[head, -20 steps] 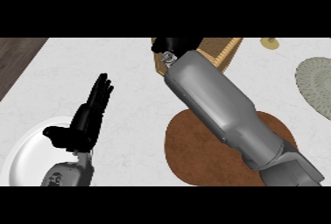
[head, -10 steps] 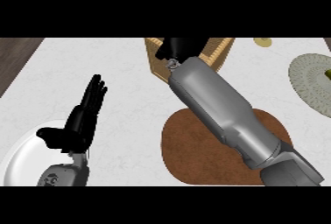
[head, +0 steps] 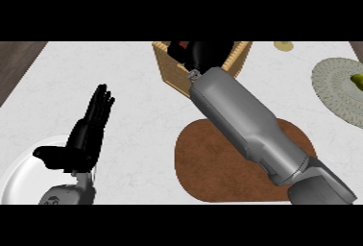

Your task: Pick the tomato from the cutting board and place it in the basket

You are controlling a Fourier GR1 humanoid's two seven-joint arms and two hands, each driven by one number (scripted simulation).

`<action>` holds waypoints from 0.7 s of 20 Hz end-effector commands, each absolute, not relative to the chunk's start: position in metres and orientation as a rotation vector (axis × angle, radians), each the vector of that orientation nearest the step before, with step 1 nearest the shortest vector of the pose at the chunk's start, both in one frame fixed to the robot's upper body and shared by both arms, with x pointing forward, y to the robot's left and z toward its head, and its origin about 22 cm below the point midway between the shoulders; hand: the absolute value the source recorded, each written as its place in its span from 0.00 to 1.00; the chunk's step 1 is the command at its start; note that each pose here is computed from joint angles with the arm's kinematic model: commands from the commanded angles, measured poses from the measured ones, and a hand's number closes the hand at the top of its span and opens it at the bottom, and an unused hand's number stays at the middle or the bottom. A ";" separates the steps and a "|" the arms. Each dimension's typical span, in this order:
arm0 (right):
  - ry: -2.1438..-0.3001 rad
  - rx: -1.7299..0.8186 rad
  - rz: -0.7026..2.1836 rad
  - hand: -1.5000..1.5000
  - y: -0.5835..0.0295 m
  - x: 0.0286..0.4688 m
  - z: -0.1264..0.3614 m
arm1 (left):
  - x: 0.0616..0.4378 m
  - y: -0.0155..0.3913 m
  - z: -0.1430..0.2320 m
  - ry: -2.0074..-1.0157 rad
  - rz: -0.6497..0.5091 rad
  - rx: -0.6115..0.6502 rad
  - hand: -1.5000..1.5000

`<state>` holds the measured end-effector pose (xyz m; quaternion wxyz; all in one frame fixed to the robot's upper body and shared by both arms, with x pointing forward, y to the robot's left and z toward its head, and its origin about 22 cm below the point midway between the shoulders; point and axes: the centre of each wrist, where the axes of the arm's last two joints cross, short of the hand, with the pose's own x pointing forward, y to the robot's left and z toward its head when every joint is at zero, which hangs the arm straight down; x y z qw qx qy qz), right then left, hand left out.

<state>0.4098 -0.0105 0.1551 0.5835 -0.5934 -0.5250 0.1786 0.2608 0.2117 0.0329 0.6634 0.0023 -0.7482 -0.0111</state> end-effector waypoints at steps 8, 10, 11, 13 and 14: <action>-1.044 -1.316 0.185 1.00 -0.019 0.399 0.097 | 0.261 0.218 0.039 -1.683 -0.003 0.030 0.50; -1.064 -1.312 0.129 1.00 -0.021 0.403 0.103 | 0.265 0.210 0.043 -1.689 0.009 0.044 0.50; -1.023 -1.309 0.126 1.00 -0.027 0.403 0.093 | 0.257 0.226 0.037 -1.678 -0.003 0.040 0.50; -1.002 -1.297 0.141 0.00 -0.023 0.404 0.100 | 0.259 0.216 0.035 -1.685 -0.006 0.024 0.50; -0.998 -1.301 0.162 0.00 -0.025 0.403 0.095 | 0.266 0.225 0.041 -1.688 0.009 0.047 0.50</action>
